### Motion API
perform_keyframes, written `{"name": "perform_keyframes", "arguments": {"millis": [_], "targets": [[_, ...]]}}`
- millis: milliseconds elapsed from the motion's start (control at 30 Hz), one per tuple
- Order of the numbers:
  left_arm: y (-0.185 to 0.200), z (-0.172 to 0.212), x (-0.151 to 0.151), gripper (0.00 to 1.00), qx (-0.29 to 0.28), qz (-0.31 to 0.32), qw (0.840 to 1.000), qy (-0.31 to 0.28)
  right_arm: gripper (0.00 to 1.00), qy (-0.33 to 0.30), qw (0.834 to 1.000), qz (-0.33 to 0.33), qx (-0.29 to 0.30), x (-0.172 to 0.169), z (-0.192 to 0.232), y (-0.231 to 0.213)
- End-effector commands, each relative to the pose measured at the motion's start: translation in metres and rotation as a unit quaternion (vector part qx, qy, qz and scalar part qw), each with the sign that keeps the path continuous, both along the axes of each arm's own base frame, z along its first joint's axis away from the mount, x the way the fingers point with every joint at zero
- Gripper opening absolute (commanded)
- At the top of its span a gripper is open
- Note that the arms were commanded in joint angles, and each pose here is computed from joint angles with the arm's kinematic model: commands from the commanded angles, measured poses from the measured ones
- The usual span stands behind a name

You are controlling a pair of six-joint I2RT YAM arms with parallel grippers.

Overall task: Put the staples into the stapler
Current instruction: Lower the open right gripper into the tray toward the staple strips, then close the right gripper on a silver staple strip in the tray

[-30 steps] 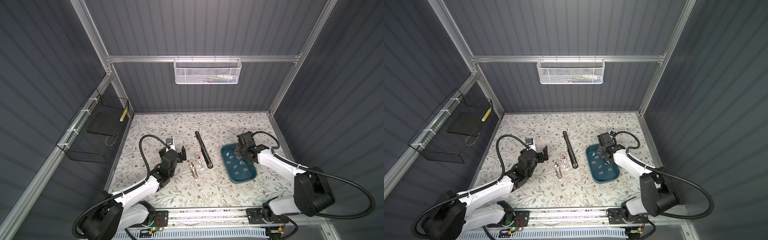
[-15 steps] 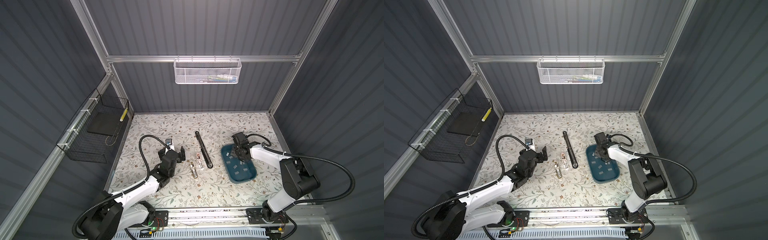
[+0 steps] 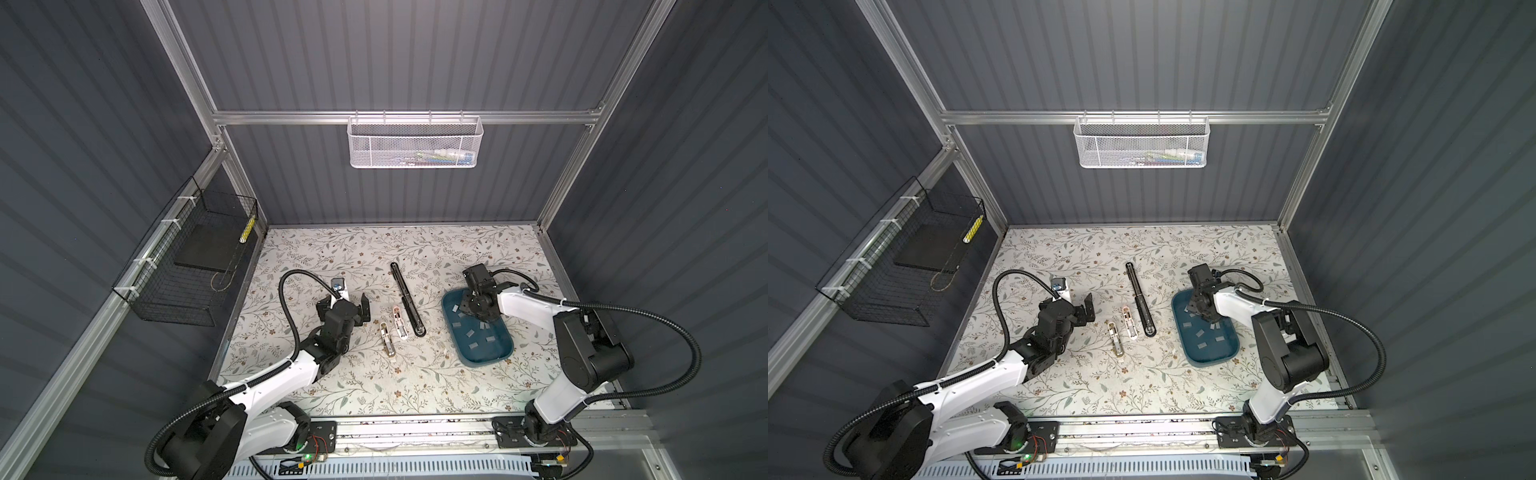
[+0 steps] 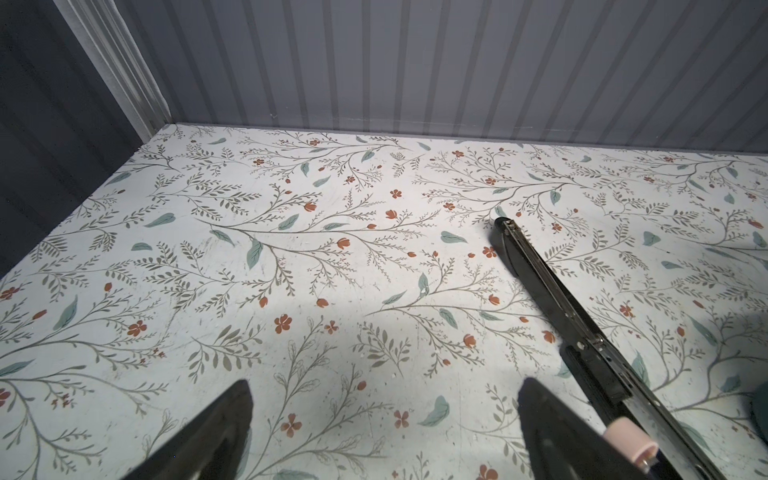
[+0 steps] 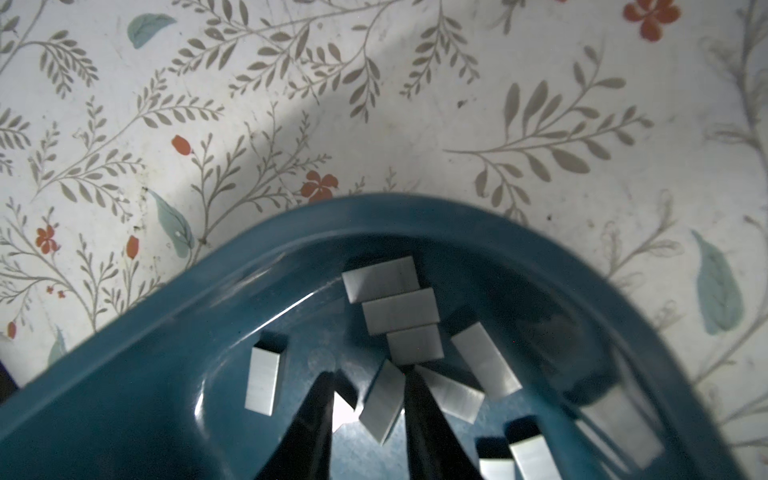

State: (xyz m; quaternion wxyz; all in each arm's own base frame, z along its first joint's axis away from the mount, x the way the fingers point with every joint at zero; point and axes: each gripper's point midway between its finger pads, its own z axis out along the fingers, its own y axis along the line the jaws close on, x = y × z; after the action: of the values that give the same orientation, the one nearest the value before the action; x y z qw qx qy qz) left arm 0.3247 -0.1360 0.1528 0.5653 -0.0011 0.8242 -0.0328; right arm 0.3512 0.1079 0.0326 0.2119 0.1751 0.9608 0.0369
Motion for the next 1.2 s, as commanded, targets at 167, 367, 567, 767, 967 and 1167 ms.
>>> {"name": "perform_keyframes", "arguments": {"millis": [167,367,567,767,967,1167], "targets": [[0.000,0.008,0.006,1.00,-0.003,0.012,1.000,-0.003,0.33,0.017,1.000,0.012,0.023,0.002,-0.008,0.010],[0.006,0.010,0.005,1.00,0.003,0.023,1.000,-0.009,0.34,0.002,1.000,0.009,0.004,0.004,0.002,0.003],[0.003,0.006,0.006,1.00,0.003,0.019,1.000,-0.003,0.39,-0.021,0.999,-0.008,-0.025,0.002,0.016,-0.012],[0.006,0.009,0.006,1.00,0.006,0.024,1.000,-0.006,0.40,-0.006,0.999,-0.027,-0.035,-0.005,0.004,-0.018],[0.005,0.009,0.005,1.00,0.000,0.021,1.000,-0.011,0.45,0.011,1.000,-0.020,-0.020,-0.006,-0.004,-0.012],[0.002,0.008,0.007,1.00,0.006,0.018,1.000,0.000,0.48,0.021,1.000,-0.014,-0.005,-0.005,-0.012,-0.005]]}}
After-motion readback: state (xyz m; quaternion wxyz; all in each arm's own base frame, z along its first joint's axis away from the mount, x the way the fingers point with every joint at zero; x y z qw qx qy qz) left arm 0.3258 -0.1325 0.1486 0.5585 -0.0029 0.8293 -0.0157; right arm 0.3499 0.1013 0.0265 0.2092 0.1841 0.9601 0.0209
